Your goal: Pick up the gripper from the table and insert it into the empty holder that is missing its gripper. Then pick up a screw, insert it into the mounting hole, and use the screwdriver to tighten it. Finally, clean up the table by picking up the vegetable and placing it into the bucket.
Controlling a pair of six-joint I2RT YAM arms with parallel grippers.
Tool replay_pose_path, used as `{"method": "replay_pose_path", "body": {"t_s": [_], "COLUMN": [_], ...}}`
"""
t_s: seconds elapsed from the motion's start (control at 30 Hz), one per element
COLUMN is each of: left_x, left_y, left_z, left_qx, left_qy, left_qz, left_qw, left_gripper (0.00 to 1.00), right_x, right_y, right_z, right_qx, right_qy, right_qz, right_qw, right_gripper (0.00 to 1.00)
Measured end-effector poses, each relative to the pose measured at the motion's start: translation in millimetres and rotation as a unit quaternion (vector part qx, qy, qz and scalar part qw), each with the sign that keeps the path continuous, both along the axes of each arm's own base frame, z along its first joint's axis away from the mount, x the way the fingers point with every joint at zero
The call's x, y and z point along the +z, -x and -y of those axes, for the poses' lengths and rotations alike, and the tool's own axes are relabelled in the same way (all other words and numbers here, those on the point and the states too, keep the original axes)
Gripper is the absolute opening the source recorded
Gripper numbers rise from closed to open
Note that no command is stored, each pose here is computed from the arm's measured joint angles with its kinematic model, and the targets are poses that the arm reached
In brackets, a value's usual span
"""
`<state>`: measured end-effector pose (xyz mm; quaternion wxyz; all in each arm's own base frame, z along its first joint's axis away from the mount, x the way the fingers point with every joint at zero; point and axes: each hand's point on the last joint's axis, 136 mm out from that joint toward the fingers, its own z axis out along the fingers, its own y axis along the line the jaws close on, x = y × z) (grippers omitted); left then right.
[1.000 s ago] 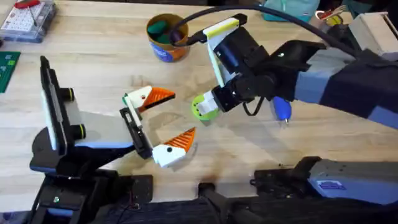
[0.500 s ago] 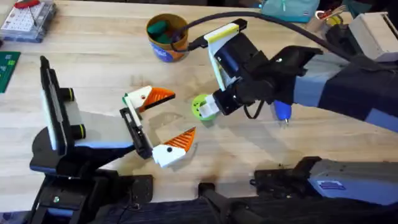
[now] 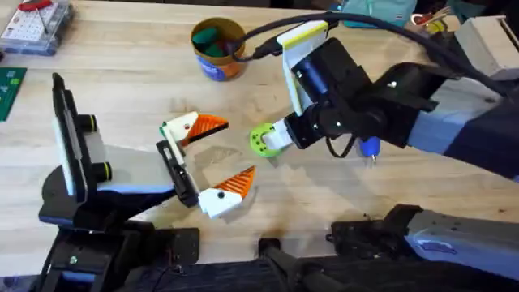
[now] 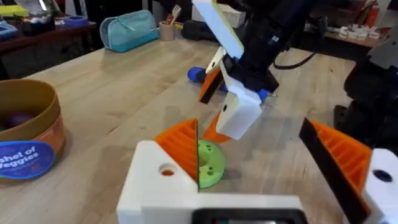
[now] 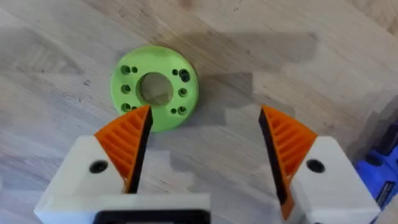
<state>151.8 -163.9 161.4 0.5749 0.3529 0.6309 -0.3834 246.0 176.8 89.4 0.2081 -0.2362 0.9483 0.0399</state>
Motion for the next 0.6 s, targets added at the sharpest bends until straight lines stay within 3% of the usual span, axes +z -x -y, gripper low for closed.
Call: {"method": "replay_pose_path", "body": {"t_s": [0.6], "left_x": [-0.1], "left_y": [0.0], "left_z": [0.0], "left_qx": [0.0], "left_qy": [0.0], "left_qz": [0.0], "left_qw": [1.0], "left_gripper": [0.989], "right_x": [-25.2], "right_y": [-8.2], "right_z": [-6.6], "right_qx": [0.0], "right_qy": [0.012], "right_qz": [-0.015], "right_qw": [1.0], "right_gripper": [0.988]}}
